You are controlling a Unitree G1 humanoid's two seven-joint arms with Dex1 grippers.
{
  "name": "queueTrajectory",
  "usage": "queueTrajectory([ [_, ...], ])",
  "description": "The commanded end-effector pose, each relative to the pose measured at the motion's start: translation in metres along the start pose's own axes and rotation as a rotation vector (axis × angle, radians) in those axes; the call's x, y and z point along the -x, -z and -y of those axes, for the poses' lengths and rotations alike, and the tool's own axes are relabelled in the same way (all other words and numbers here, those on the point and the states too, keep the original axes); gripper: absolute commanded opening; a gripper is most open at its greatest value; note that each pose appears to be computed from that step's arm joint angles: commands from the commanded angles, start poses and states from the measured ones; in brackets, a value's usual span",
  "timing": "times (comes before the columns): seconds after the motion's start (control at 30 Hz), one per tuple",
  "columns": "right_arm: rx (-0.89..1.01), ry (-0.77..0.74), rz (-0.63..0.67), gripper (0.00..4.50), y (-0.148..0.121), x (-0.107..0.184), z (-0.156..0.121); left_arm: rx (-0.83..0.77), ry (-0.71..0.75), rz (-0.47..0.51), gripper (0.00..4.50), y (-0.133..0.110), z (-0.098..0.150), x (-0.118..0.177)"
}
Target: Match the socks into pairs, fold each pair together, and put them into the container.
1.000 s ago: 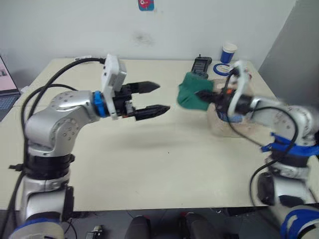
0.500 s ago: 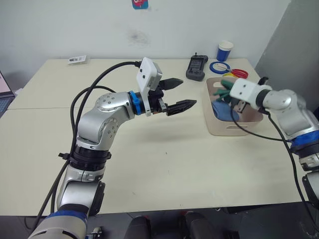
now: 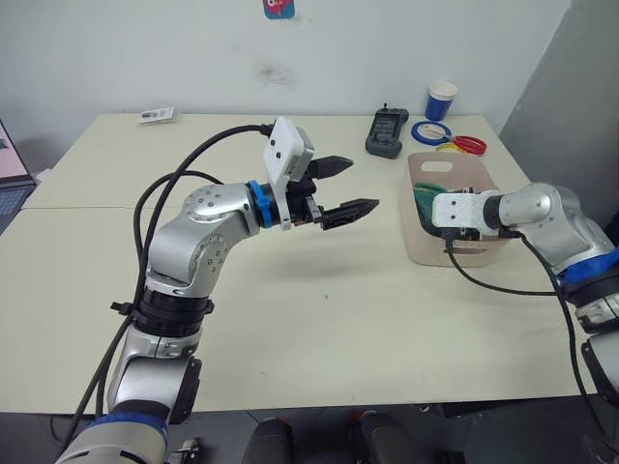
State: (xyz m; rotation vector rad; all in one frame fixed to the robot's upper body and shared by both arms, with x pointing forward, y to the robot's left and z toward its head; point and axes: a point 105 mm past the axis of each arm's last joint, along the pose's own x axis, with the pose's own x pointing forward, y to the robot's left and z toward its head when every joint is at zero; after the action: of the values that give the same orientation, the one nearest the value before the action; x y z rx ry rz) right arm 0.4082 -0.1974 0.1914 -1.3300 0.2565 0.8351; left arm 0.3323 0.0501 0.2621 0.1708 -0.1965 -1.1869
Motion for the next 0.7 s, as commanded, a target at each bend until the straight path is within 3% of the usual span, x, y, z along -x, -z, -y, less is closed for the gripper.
queueTrajectory([
  [0.03, 0.002, 0.037, 0.014, 4.49, -0.004, 0.029, 0.030, -0.038, 0.012, 0.032, 4.50, -0.009, 0.001, -0.001],
  [0.33, -0.085, 0.051, 0.048, 4.49, -0.012, 0.074, 0.076, -0.038, -0.010, 0.011, 4.50, -0.001, -0.010, 0.007],
  [0.53, -0.203, 0.142, 0.249, 4.49, -0.046, 0.094, 0.102, -0.027, -0.121, -0.045, 4.50, 0.017, -0.031, 0.031],
  [0.7, -0.348, 0.227, 0.472, 4.49, -0.085, 0.069, 0.089, -0.020, -0.262, -0.067, 4.50, 0.036, -0.039, 0.058],
])
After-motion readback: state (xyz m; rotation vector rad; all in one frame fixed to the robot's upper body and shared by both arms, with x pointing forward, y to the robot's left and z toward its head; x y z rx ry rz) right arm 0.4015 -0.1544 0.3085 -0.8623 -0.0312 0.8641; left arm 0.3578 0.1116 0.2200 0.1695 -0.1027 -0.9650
